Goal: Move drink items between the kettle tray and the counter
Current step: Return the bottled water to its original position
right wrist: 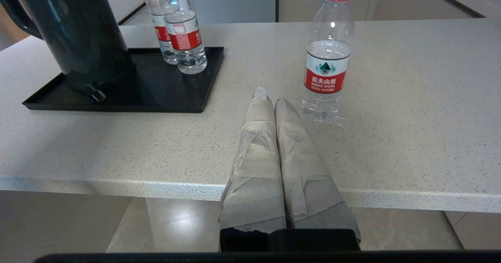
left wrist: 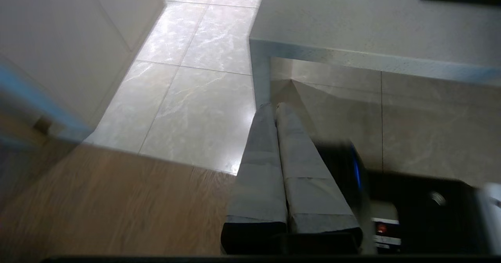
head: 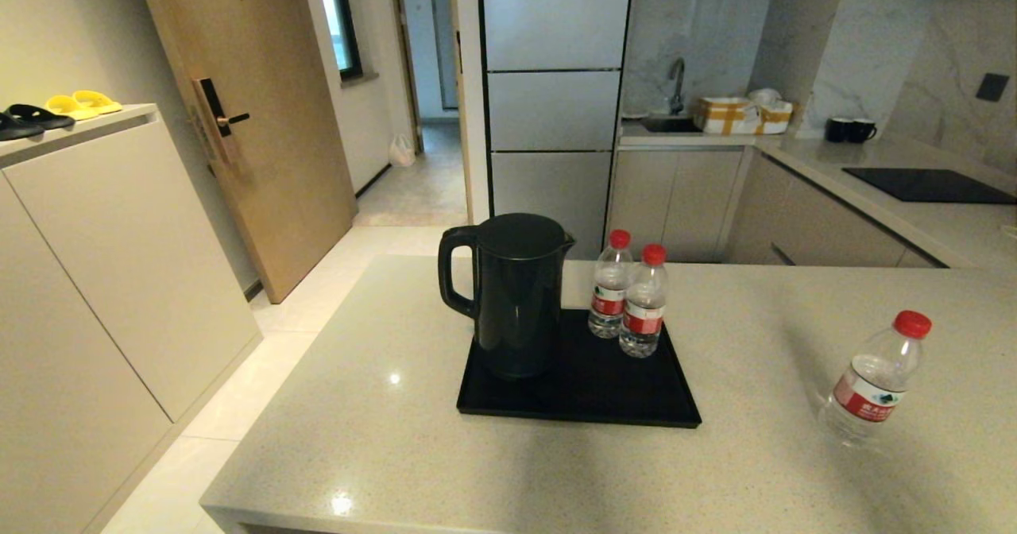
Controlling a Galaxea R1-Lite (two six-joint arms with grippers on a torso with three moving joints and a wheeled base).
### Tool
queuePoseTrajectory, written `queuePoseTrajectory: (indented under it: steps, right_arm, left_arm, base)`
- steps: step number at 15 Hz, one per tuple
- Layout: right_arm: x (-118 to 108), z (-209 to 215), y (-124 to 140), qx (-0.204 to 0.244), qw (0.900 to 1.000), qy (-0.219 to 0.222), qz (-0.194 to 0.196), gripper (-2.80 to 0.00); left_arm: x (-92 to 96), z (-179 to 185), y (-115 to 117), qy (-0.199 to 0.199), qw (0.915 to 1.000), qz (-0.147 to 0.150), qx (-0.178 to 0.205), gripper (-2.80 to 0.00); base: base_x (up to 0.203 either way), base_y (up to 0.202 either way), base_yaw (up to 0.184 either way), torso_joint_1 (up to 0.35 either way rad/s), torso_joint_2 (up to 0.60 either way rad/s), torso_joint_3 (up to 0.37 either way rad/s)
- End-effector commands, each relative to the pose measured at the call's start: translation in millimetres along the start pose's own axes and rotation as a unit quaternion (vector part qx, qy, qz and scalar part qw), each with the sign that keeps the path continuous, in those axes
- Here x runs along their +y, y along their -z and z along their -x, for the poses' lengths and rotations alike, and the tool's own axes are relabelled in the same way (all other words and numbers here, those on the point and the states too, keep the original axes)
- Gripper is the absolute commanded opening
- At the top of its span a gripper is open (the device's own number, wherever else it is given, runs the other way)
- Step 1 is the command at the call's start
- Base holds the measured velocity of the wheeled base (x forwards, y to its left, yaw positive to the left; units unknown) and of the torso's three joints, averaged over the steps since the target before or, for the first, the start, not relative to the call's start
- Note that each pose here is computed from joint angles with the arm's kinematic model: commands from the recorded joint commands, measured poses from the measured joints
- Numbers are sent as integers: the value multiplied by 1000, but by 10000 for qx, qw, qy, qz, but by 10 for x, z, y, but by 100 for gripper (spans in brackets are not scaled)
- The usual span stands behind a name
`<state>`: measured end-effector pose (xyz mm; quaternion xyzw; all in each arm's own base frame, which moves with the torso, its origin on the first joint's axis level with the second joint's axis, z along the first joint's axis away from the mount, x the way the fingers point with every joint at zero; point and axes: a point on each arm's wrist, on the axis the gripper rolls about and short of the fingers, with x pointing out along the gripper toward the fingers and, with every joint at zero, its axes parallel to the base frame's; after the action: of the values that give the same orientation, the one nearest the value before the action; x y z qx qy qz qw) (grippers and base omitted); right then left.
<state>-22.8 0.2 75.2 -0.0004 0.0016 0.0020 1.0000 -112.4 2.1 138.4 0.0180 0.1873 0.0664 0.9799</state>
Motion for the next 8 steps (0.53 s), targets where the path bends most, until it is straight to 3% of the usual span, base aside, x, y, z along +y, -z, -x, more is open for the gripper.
queuePoseTrajectory:
  steps: [1, 3, 5, 7, 8]
  right_arm:
    - [0, -1, 4, 7, 10000, -3, 3, -280]
    - [0, -1, 4, 7, 10000, -3, 3, -280]
    - [0, -1, 4, 7, 10000, -3, 3, -280]
    - [0, -1, 4, 7, 10000, -3, 3, -280]
    - [0, -1, 4, 7, 10000, -3, 3, -280]
  left_arm:
    - [-89, -655, 120, 23, 9974, -36, -714, -280]
    - [-138, -944, 137, 227, 9816, -1, -1894, -280]
    - [-151, -991, 133, 352, 9707, 6, -2379, -280]
    - [-168, -1058, 275, 527, 9833, -97, -1737, -280]
    - [-172, -1067, 297, 571, 9845, -88, -1653, -280]
  base:
    - [0, 0, 0, 0, 0, 0]
    - [0, 0, 0, 0, 0, 0]
    - [0, 0, 0, 0, 0, 0]
    - [0, 0, 0, 0, 0, 0]
    - [0, 0, 0, 0, 0, 0]
